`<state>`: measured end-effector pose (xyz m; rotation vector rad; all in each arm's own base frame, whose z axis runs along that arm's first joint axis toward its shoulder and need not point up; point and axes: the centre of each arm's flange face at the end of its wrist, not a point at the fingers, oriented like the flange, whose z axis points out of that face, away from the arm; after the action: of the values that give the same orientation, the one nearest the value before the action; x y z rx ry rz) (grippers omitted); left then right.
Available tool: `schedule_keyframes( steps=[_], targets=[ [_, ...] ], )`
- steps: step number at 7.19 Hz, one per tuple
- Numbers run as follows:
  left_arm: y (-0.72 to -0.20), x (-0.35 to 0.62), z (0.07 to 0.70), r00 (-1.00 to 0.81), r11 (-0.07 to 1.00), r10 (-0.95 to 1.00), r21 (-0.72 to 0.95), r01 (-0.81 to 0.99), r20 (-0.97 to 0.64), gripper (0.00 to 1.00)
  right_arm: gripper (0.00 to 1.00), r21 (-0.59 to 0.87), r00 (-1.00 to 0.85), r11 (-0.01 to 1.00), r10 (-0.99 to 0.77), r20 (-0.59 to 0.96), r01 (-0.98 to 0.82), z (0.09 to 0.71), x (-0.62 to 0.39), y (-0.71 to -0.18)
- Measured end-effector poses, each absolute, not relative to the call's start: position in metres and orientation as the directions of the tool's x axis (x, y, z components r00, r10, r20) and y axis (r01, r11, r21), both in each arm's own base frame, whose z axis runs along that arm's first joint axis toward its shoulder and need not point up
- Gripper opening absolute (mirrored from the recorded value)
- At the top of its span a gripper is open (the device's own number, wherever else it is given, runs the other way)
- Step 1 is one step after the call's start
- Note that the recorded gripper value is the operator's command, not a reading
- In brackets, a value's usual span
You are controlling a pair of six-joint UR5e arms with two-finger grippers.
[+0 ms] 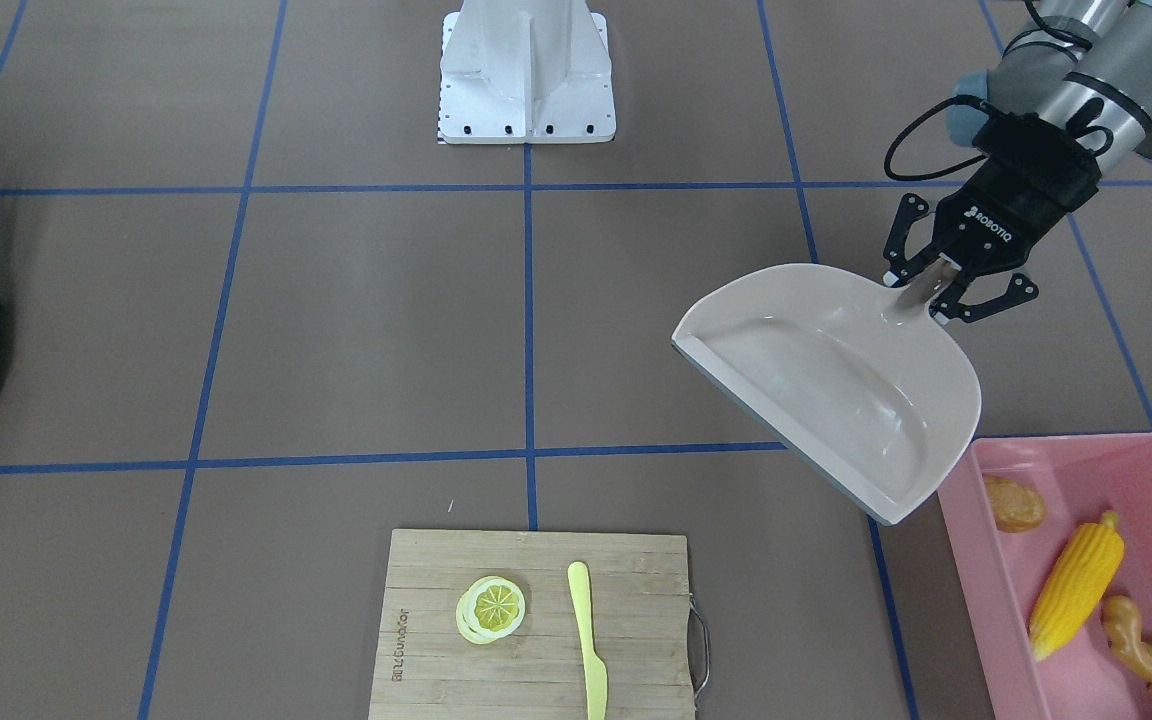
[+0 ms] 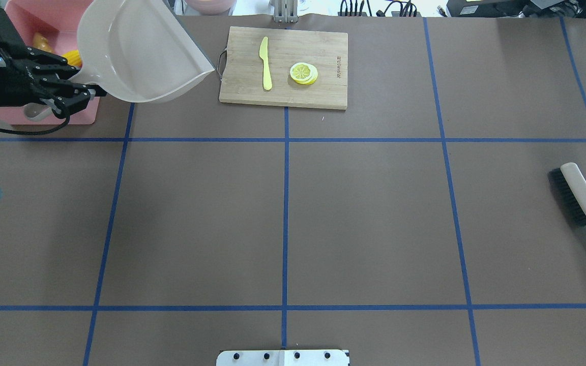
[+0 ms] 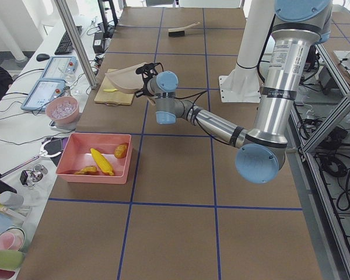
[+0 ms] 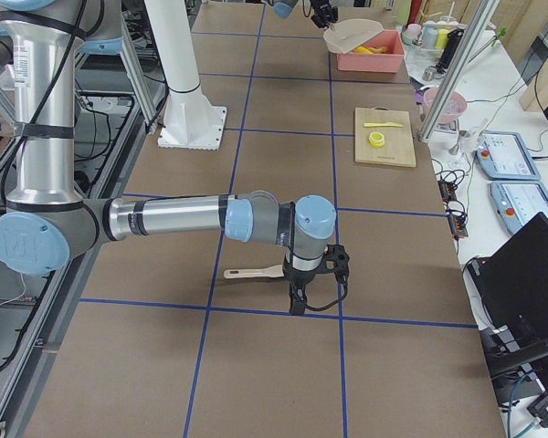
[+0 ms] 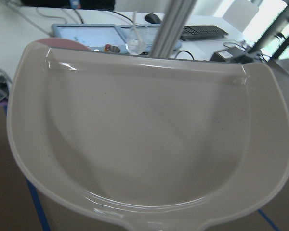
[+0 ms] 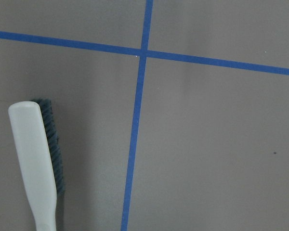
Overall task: Sweep and dump trash into bin
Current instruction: 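Lower the empty dustpan back onto the table with the left gripper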
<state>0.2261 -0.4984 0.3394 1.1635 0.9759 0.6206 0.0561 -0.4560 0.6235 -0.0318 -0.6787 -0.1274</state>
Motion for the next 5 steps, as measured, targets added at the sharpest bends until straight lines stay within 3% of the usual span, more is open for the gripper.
schedule_keyframes(
  steps=[2,5],
  targets=[
    [-0.482,0.277,0.339,0.386,0.160,0.916,0.982,-0.097,-0.111,0.00,1.00,0.011,0.765,0.992,-0.104,0.636,0.126,0.624,0.055,-0.456],
    [-0.417,0.371,0.345,0.150,0.009,0.989,0.980,-0.198,0.021,0.00,1.00,0.008,0.763,0.992,-0.102,0.639,0.126,0.625,0.055,-0.456]
  ],
)
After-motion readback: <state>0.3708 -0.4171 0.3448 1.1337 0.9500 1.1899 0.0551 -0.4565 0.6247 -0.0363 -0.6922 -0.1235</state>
